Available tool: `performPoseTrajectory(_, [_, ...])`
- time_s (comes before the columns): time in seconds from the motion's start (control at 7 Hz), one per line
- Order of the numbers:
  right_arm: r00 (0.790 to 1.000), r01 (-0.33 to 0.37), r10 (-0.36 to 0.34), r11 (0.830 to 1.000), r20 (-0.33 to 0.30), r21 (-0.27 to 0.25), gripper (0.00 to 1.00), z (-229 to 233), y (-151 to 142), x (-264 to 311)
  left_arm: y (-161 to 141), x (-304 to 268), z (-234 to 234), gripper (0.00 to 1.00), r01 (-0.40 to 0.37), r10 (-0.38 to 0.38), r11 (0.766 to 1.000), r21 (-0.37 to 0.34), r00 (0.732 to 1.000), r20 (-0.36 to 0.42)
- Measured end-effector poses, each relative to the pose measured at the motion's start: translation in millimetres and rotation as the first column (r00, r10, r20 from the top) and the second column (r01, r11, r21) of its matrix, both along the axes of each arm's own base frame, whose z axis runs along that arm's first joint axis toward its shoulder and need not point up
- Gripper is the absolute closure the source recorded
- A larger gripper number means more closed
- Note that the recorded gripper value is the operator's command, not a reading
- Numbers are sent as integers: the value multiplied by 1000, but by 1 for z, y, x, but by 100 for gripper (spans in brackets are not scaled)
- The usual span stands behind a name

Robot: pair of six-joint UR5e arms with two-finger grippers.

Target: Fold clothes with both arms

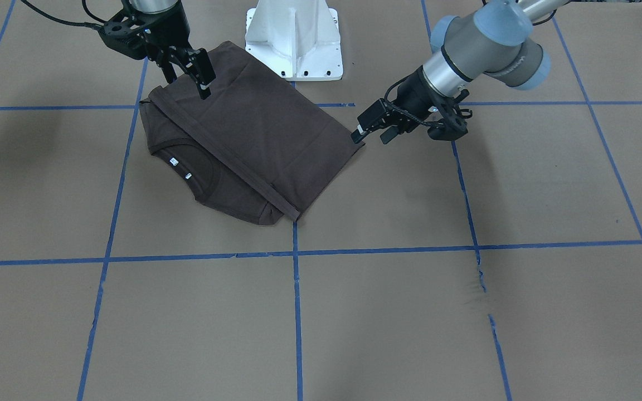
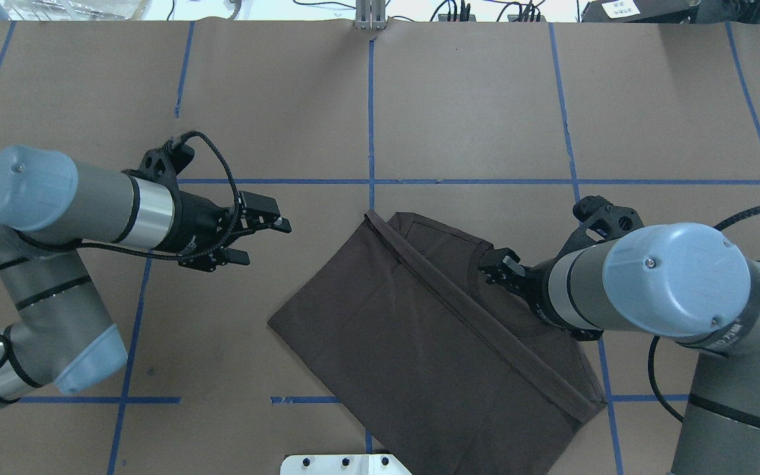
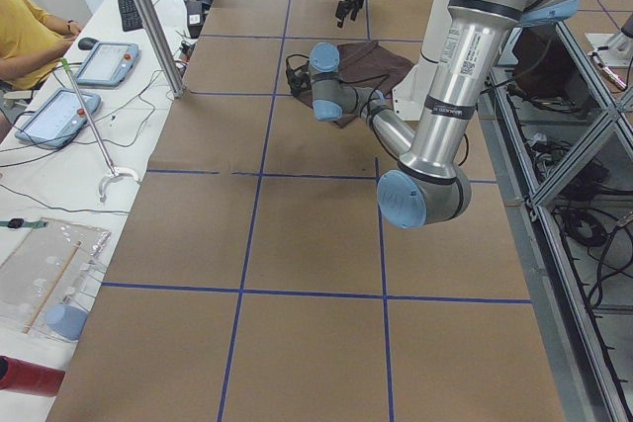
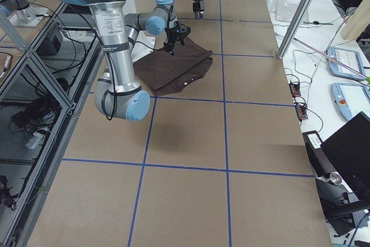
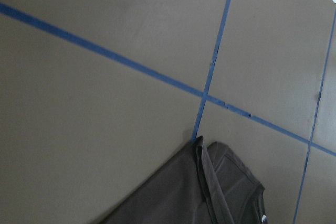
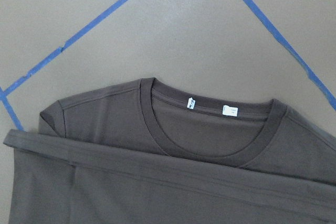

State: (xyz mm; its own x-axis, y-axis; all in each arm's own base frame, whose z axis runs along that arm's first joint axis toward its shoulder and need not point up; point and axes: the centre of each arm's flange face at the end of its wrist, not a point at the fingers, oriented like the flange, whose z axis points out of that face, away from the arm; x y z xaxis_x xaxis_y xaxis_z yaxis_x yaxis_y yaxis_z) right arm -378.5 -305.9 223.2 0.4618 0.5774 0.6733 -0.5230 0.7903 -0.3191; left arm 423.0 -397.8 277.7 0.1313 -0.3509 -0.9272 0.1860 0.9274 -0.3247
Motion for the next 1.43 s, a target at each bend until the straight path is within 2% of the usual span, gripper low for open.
performPoseTrajectory(0.43, [999, -22, 22, 1000, -31, 22, 0, 1, -29, -13, 52, 67, 14, 31, -32, 42, 997, -75, 991, 127])
performPoseTrajectory(0.57, [999, -35, 36, 999, -26, 26, 0, -4, -37, -13, 63, 83, 20, 32, -32, 46, 996, -84, 984, 172])
performPoseTrajectory(1.0, [998, -65, 66, 998, -23, 26, 0, -8, -59, -21, 70, 98, 41, 32, -23, 48, 994, -104, 969, 241])
performPoseTrajectory(1.29, [997, -73, 74, 997, -12, 29, 0, -8, -65, -23, 71, 102, 46, 45, -25, 53, 994, -110, 966, 255])
performPoseTrajectory(1.43, [997, -74, 74, 997, -11, 29, 0, -8, -66, -23, 72, 103, 45, 47, -26, 54, 994, -111, 965, 255])
